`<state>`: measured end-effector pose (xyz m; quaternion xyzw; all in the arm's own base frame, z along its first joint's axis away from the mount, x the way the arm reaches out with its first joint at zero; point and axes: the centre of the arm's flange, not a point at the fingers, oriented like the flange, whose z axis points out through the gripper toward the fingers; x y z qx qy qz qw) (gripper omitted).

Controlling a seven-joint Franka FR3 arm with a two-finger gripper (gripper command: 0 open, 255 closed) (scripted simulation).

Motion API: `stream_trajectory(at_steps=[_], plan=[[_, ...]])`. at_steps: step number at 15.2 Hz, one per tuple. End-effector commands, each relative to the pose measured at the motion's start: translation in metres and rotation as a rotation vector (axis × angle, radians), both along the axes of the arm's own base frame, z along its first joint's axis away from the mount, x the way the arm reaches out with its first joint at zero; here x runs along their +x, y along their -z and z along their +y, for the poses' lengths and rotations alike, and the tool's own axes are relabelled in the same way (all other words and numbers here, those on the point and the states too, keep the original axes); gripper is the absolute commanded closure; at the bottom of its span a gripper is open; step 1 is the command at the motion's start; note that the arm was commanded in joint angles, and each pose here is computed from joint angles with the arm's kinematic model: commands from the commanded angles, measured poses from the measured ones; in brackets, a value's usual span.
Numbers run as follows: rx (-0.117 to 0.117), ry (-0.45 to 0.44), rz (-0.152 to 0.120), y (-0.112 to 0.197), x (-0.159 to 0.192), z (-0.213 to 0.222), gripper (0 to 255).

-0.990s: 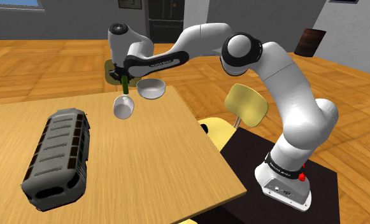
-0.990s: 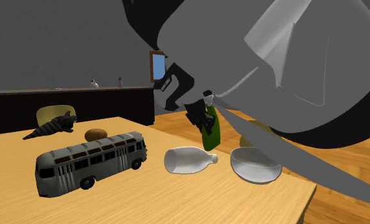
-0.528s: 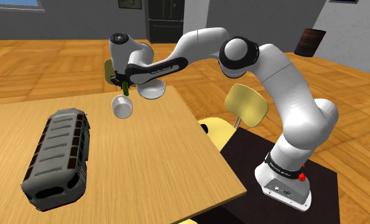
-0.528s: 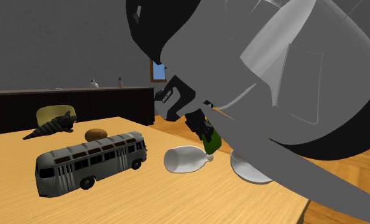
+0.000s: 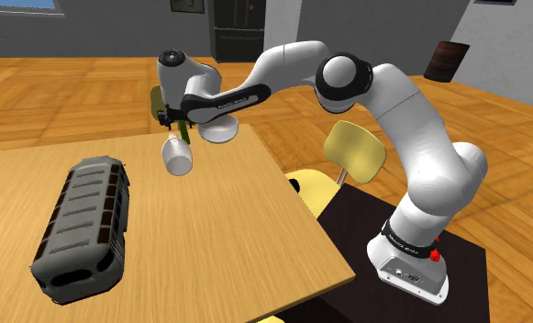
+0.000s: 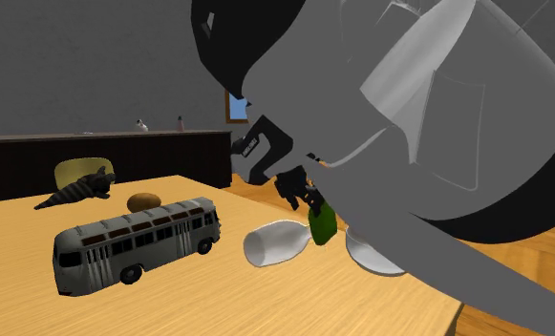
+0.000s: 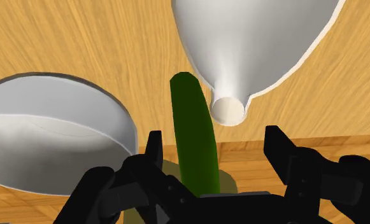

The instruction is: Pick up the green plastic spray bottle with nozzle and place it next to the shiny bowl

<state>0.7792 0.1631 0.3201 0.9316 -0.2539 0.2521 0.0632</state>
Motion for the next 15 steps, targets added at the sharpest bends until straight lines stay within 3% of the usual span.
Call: stream_trajectory(at_steps=[1,4,8,15], plan=[[0.001,-0.002,0.003,0.002,-0.001,0.001,0],[0.001,-0.001,0.003,0.002,-0.001,0.001,0],[0.001,-0.001,0.003,-0.041,-0.023,0.014,0],[0.001,-0.001,0.003,-0.041,-0.023,0.014,0]])
